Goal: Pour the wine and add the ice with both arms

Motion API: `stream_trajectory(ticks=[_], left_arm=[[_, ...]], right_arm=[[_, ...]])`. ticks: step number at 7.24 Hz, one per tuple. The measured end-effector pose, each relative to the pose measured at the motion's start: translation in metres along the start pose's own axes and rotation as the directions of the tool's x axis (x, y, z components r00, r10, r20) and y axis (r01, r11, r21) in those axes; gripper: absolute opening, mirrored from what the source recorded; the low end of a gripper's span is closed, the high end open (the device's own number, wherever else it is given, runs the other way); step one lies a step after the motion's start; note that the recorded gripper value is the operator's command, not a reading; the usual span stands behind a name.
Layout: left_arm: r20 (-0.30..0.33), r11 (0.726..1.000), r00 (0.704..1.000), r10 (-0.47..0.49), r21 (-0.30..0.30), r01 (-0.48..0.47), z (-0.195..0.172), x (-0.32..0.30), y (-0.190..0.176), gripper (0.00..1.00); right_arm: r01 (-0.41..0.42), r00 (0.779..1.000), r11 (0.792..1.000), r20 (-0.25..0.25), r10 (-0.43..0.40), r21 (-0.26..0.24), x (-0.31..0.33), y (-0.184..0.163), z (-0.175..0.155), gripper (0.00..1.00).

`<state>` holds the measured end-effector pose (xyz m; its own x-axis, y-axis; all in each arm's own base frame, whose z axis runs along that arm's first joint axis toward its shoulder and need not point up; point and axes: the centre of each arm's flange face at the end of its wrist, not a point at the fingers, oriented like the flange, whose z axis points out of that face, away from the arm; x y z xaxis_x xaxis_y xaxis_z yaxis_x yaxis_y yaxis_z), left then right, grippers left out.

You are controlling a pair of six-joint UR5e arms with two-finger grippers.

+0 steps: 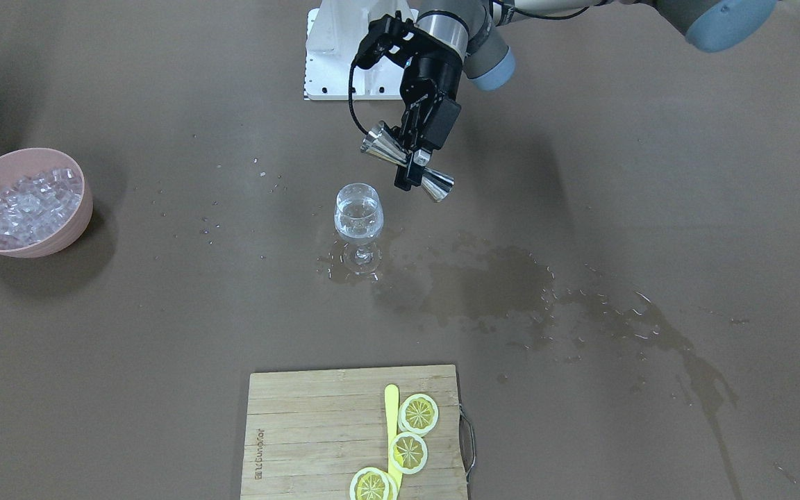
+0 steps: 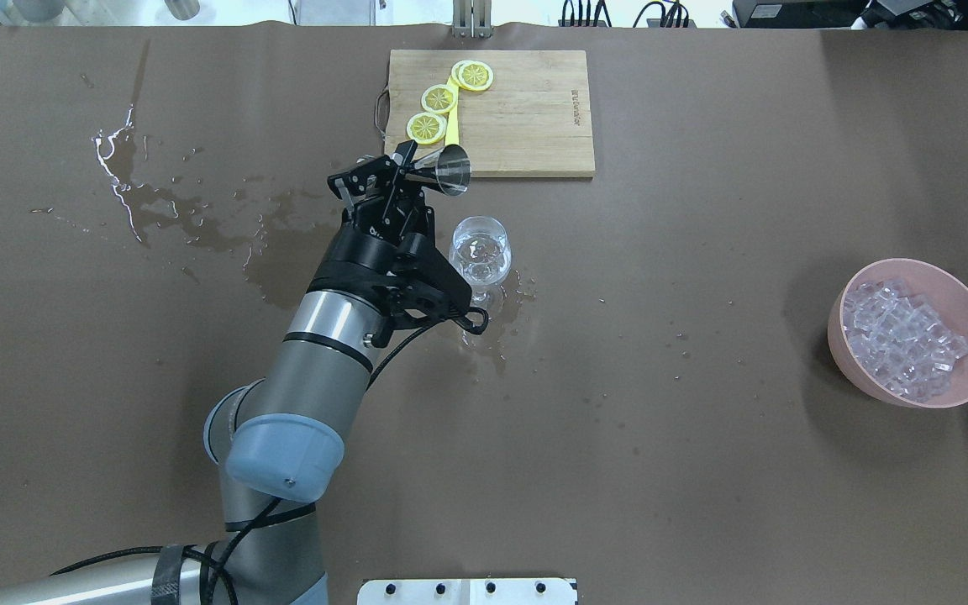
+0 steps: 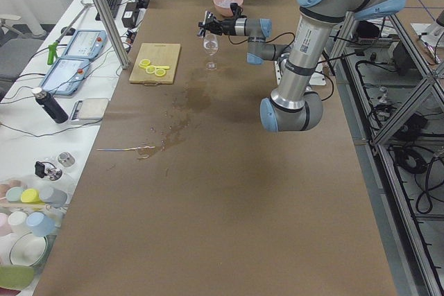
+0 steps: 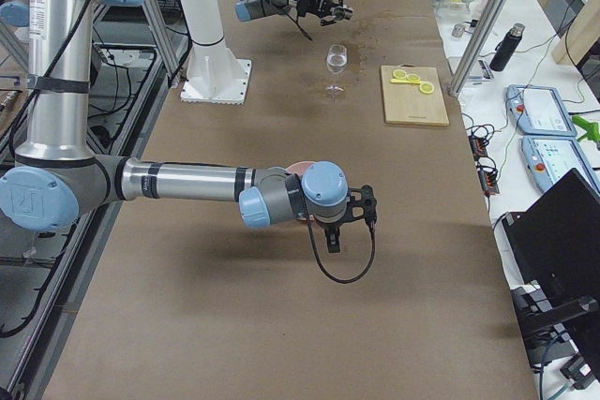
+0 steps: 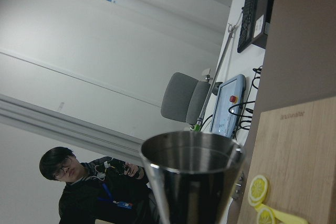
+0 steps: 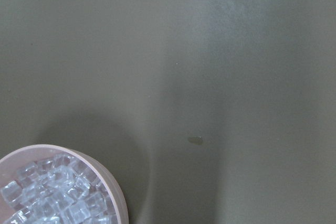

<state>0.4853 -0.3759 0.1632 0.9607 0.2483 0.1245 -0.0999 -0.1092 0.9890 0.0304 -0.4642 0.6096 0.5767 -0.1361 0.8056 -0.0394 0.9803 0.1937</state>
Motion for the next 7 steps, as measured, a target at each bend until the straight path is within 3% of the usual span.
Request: stream_trajectory(ticks=[1, 2, 3, 5, 7], left_arm=[[0.009, 0.989, 0.989, -0.147, -0.015, 0.147, 0.006, -0.008, 0.025, 0.0], [0.028, 0.96, 0.96, -0.277, -0.033, 0.278, 0.014, -0.017, 0.05, 0.0], [0.054, 0.911, 0.911, -0.408, -0.043, 0.411, 0.022, -0.028, 0.073, 0.0], [0.091, 0.763, 0.766, -0.636, -0.077, 0.642, 0.038, -0.055, 0.129, 0.0], [0.132, 0.62, 0.636, -0.76, -0.142, 0.771, 0.061, -0.101, 0.194, 0.0]], right_arm=[[0.014, 1.0, 1.0, -0.011, -0.014, 0.007, -0.004, -0.009, -0.001, 1.0], [0.031, 0.999, 0.999, -0.036, -0.031, 0.006, -0.01, -0.017, 0.003, 1.0], [0.056, 0.997, 0.998, -0.059, -0.056, -0.001, -0.019, -0.024, 0.01, 1.0], [0.102, 0.992, 0.995, -0.07, -0.102, -0.008, -0.058, -0.04, 0.022, 1.0], [0.086, 0.994, 0.996, -0.06, -0.087, -0.015, -0.131, -0.041, 0.038, 1.0]])
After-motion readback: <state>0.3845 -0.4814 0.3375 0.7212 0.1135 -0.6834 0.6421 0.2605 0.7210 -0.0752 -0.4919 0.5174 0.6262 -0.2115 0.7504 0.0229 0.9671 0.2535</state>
